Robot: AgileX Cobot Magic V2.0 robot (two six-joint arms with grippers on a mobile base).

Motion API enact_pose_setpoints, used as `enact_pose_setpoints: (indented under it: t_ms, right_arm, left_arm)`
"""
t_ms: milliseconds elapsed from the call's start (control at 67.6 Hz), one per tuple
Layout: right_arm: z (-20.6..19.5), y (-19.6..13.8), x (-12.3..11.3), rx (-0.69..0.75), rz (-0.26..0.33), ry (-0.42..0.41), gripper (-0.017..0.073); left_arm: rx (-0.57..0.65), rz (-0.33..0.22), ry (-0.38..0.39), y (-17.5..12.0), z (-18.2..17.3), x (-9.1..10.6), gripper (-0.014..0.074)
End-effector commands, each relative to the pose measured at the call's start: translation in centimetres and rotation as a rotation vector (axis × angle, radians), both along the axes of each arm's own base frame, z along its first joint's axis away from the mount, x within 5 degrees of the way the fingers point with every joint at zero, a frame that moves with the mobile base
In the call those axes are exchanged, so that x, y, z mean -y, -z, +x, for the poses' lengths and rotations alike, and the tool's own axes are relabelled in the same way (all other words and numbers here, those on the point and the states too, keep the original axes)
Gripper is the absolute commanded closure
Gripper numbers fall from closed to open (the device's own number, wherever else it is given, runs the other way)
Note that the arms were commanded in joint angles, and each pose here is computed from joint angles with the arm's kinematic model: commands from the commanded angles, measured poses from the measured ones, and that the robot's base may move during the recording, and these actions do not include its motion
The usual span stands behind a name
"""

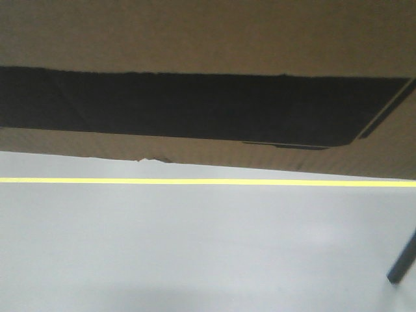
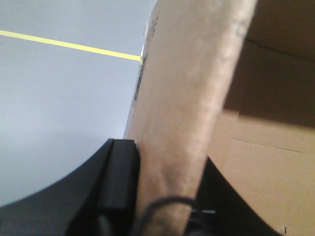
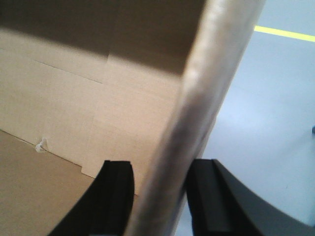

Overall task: Grab box from left shelf to table start
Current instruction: 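Hold the box with both grippers while the base turns away, then carry the box with both grippers while driving toward the white table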

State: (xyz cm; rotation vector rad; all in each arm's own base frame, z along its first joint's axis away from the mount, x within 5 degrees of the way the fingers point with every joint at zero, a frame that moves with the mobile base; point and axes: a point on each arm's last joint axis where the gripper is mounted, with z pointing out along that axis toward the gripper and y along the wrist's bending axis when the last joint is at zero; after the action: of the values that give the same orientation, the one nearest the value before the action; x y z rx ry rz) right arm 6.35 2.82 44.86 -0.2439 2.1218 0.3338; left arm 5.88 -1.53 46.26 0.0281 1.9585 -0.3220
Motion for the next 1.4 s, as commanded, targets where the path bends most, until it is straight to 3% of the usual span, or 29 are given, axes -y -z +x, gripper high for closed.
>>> enact_pose_setpoints:
  t_ms: [0,1390]
  right_arm:
    - [0.82,-1.96,0.34,0.188,-0.022,0.032,0.0502]
    - [0.81,-1.92,0.33,0.184,-0.022,0.031,0.0502]
  left_arm:
    - [0.162,-0.101,0.194,-2.30,-1.46,1.38,0.0687]
    - [0.162,-0.101,0.194,-2.30,-1.46,1.38,0.0687]
